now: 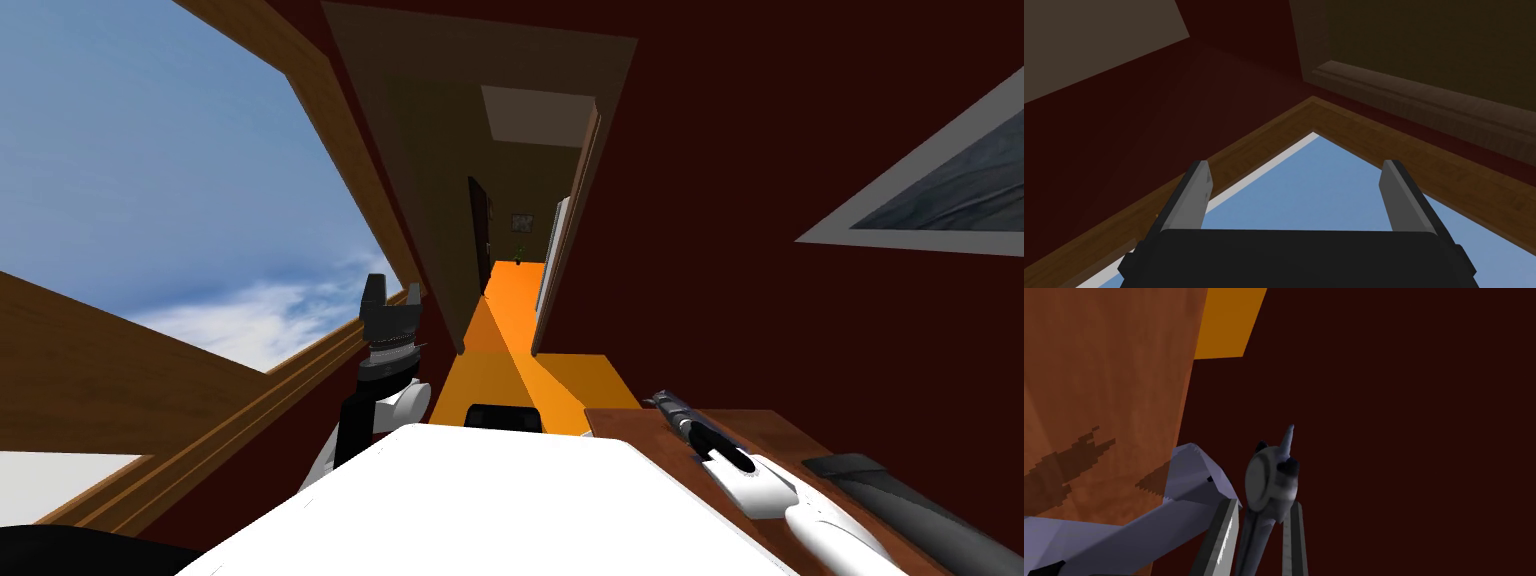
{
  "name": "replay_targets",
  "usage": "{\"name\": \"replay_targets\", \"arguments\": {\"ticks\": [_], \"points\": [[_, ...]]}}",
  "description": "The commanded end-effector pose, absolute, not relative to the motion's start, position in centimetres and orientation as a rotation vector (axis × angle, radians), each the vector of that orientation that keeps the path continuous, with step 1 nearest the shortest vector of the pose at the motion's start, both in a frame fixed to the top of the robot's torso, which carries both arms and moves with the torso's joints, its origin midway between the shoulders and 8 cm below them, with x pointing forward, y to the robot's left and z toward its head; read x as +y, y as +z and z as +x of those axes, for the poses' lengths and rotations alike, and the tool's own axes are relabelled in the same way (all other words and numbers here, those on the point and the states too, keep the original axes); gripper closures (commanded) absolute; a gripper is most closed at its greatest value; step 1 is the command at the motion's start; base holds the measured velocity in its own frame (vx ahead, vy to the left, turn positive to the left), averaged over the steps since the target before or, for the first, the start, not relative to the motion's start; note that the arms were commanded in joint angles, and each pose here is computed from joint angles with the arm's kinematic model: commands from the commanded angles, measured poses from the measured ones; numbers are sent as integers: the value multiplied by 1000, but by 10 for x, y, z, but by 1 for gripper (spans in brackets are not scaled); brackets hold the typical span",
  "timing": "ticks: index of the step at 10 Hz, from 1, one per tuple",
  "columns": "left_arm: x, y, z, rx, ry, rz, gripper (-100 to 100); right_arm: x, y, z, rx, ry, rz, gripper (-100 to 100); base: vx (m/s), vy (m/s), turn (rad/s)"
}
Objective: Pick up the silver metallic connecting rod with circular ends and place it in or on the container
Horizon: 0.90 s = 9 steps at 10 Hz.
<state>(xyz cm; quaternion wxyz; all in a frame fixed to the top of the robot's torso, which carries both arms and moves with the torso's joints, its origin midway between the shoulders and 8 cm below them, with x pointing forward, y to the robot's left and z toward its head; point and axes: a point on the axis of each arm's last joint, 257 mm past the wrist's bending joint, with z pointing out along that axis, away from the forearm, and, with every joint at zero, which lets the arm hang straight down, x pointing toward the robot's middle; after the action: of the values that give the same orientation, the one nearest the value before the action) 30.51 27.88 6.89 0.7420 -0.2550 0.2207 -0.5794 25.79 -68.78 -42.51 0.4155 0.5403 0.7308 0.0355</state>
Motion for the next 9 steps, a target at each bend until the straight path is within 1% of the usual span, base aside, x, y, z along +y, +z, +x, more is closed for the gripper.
{"name": "replay_targets", "arguments": {"ticks": [1, 4, 5, 8, 9], "points": [[279, 69, 305, 484, -1270, -559, 0, -689, -420, 256, 1877, 81, 1284, 100, 46, -3, 24], [279, 69, 305, 484, -1270, -559, 0, -703, -417, 230, 2042, -30, 1073, 100, 40, -6, 48], [279, 69, 305, 484, -1270, -559, 0, -699, -415, 234, 2039, -7, 1059, 100, 39, -1, 11], [279, 69, 305, 484, -1270, -559, 0, -709, -413, 206, 2191, -91, 850, 100, 38, -7, 48], [279, 69, 305, 484, -1270, -559, 0, -708, -412, 208, 2189, -80, 845, 100, 26, -14, 25]]}}
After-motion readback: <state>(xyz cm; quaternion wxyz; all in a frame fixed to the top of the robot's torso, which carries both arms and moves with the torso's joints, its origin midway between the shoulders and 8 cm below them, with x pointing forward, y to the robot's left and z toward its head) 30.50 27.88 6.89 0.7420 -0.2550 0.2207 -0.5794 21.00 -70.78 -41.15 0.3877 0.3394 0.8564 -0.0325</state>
